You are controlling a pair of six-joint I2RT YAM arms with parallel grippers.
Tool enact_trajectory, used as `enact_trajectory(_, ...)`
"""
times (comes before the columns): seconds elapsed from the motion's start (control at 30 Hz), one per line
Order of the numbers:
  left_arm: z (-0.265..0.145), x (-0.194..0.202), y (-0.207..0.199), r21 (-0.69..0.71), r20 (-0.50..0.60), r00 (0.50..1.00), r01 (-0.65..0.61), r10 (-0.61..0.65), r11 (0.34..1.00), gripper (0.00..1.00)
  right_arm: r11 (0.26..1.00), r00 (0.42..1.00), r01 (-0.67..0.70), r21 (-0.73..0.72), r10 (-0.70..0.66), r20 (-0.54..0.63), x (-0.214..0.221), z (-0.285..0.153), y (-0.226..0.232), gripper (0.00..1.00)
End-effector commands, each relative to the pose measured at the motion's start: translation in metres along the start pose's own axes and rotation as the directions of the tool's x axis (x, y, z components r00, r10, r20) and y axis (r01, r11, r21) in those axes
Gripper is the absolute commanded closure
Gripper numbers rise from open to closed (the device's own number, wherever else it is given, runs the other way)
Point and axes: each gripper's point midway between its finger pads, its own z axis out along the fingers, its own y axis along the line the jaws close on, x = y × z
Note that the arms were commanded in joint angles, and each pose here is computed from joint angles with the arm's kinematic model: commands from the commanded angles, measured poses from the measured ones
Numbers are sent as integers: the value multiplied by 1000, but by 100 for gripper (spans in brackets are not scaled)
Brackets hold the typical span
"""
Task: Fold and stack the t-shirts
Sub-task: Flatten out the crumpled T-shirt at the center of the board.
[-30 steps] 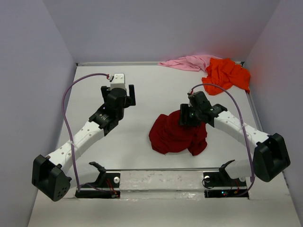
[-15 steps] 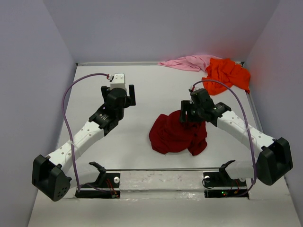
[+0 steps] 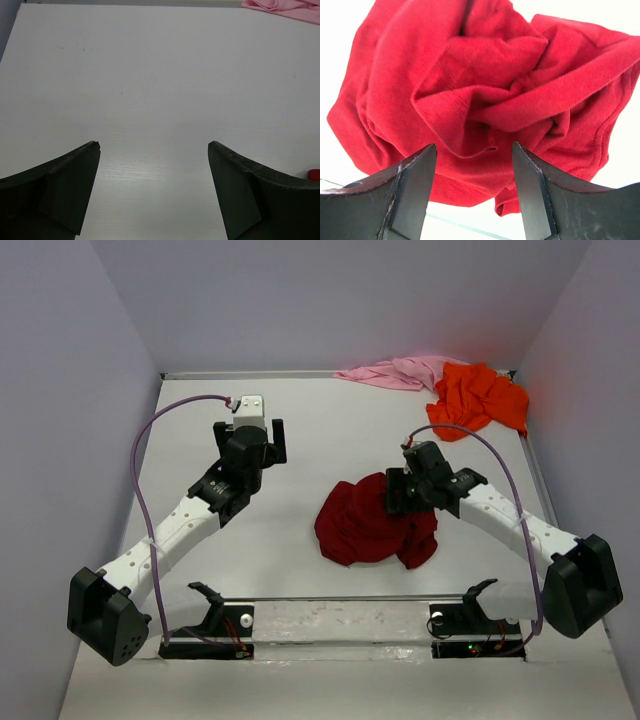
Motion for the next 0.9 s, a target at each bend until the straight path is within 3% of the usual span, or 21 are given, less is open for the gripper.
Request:
enact_trajectory(0.0, -3, -19, -1, 7, 44, 999, 30, -31, 1000, 1, 999, 1000, 5, -32, -4, 28, -3, 3, 6, 33)
enact_trajectory(0.43, -3, -18, -2, 9, 42, 999, 31, -31, 999, 1, 999, 1000, 25, -21, -24, 7, -6, 32, 8, 35)
enact_trajectory(0.87, -3, -19, -2, 10, 43, 999, 30, -31, 999, 1, 996, 999, 44, -80, -42, 21, -16, 16, 27, 39)
